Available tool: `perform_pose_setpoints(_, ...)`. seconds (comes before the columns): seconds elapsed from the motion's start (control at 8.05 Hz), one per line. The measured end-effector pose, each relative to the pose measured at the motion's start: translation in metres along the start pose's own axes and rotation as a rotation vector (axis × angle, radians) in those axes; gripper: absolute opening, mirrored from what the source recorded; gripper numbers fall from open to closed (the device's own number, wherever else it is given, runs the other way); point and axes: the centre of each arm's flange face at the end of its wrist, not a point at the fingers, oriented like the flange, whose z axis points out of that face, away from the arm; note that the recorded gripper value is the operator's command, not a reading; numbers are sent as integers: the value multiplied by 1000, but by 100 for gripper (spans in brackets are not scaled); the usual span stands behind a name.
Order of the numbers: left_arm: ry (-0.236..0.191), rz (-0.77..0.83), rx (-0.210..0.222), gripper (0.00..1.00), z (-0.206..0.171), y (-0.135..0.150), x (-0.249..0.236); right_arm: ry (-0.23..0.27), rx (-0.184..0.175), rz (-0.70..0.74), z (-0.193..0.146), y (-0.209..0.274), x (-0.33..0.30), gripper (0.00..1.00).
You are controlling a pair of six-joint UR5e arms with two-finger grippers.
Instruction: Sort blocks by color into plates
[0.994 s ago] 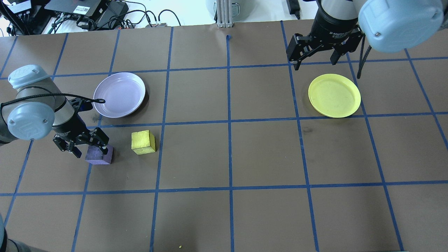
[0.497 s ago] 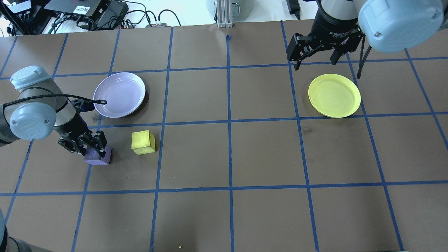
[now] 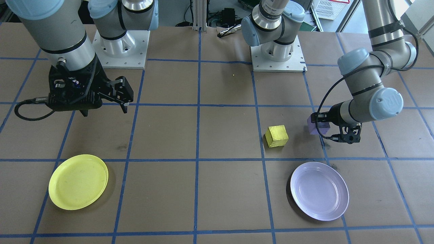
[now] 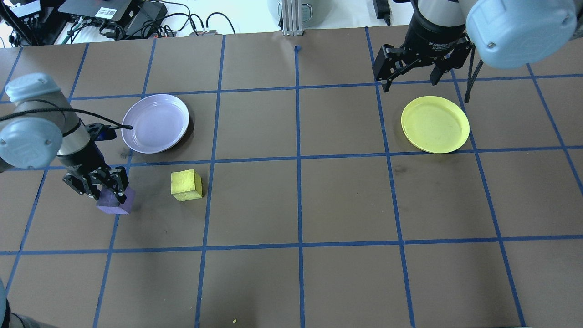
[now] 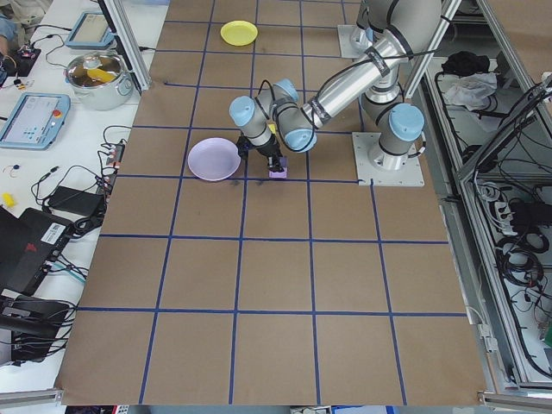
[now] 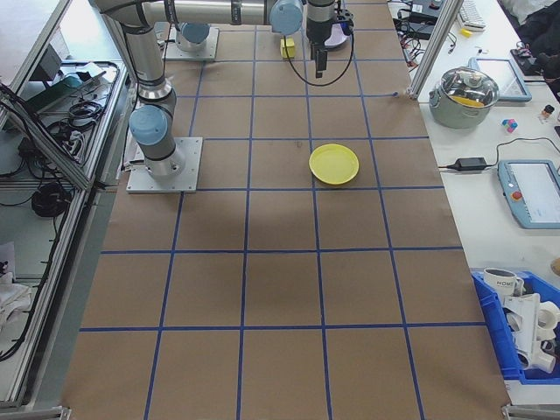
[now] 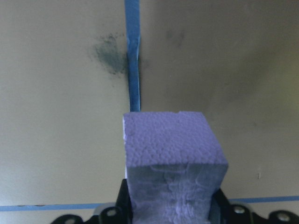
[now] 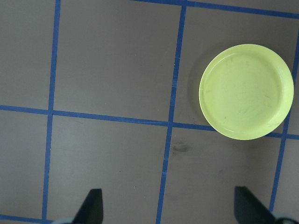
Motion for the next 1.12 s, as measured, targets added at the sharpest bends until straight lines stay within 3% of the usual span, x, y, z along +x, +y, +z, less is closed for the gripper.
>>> perform_pose_setpoints(0.25,-15,14,-2,0,-68,-16,-3,0,1,-1,0,0,0,100)
perform_pose_setpoints(0.5,-8,36,30,0,-124,-58,4,1,-3,-1,0,0,0,100)
perform_pose_setpoints(0.75,-8,60,77,0,-142,-108,20,2,-8,-1,1,0,0,100)
perform_pose_setpoints(0.99,-37,88,138,0,-135,-143,39,2,-16,6,3,0,0,100)
perform_pose_setpoints(1.12,-42,96,149,7,-125,-157,43,2,-19,8,4,0,1,100)
